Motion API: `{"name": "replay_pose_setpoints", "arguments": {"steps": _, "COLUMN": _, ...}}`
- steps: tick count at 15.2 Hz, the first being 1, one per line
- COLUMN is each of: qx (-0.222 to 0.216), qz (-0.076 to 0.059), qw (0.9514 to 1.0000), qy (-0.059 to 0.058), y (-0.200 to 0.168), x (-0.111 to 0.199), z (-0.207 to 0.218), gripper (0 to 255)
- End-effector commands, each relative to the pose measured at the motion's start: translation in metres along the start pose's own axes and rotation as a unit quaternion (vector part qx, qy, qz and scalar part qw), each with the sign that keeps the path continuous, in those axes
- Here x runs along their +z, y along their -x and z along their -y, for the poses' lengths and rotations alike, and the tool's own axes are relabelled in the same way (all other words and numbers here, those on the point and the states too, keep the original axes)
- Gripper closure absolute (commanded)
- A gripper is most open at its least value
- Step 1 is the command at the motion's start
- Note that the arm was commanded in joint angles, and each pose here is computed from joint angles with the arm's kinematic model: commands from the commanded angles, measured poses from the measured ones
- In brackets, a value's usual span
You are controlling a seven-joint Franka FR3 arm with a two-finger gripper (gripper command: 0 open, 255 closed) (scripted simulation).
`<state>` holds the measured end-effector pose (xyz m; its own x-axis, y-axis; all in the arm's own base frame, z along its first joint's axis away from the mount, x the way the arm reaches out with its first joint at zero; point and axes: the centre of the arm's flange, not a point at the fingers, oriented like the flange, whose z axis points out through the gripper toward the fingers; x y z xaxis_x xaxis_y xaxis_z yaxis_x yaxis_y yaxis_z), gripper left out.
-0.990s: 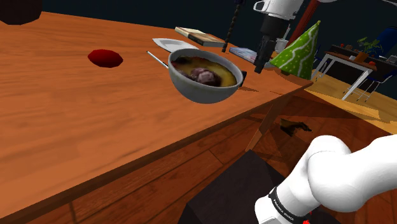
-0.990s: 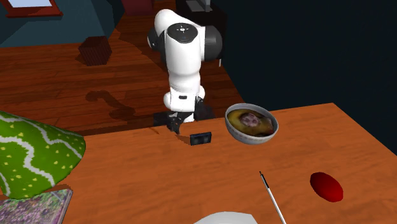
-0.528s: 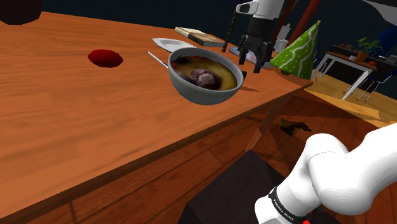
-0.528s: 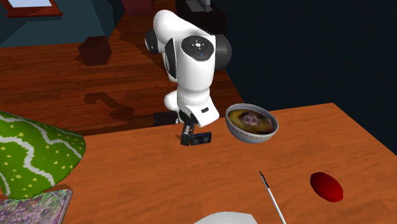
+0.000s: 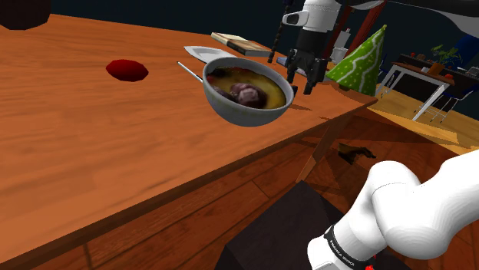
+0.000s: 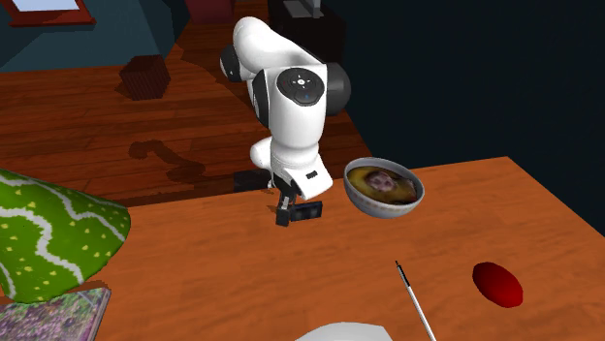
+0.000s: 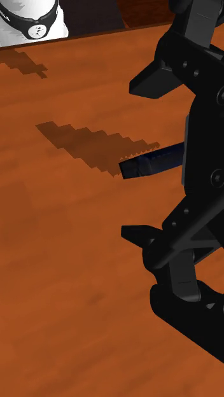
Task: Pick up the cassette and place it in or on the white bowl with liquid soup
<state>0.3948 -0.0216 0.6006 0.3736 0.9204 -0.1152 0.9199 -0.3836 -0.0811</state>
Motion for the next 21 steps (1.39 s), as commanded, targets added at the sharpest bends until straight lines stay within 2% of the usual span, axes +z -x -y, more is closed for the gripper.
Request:
{"name": "replay_pose_setpoints", "arguments": {"steps": 1, "qx": 0.000, "qz": 0.000, "qw": 1.0000, "qy": 0.000, "y": 0.000, "x": 0.000, "z": 0.000, "gripper": 0}}
{"name": "replay_pose_setpoints", "arguments": {"steps": 2, "qx": 0.000, "qz": 0.000, "qw": 1.0000, "qy": 0.000, "y": 0.000, "x": 0.000, "z": 0.000, "gripper": 0}}
{"name": "replay_pose_setpoints", "arguments": {"steps": 3, "qx": 0.000, "qz": 0.000, "qw": 1.0000, "qy": 0.000, "y": 0.000, "x": 0.000, "z": 0.000, "gripper": 255}}
{"name": "replay_pose_setpoints", "arguments": {"steps": 12, "qx": 0.000, "qz": 0.000, "qw": 1.0000, "qy": 0.000, "y": 0.000, "x": 0.000, "z": 0.000, "gripper": 255}}
{"name": "replay_pose_setpoints", "arguments": {"steps": 21, "qx": 0.000, "qz": 0.000, "qw": 1.0000, "qy": 0.000, "y": 0.005, "x": -0.047, "z": 0.004, "gripper": 255}}
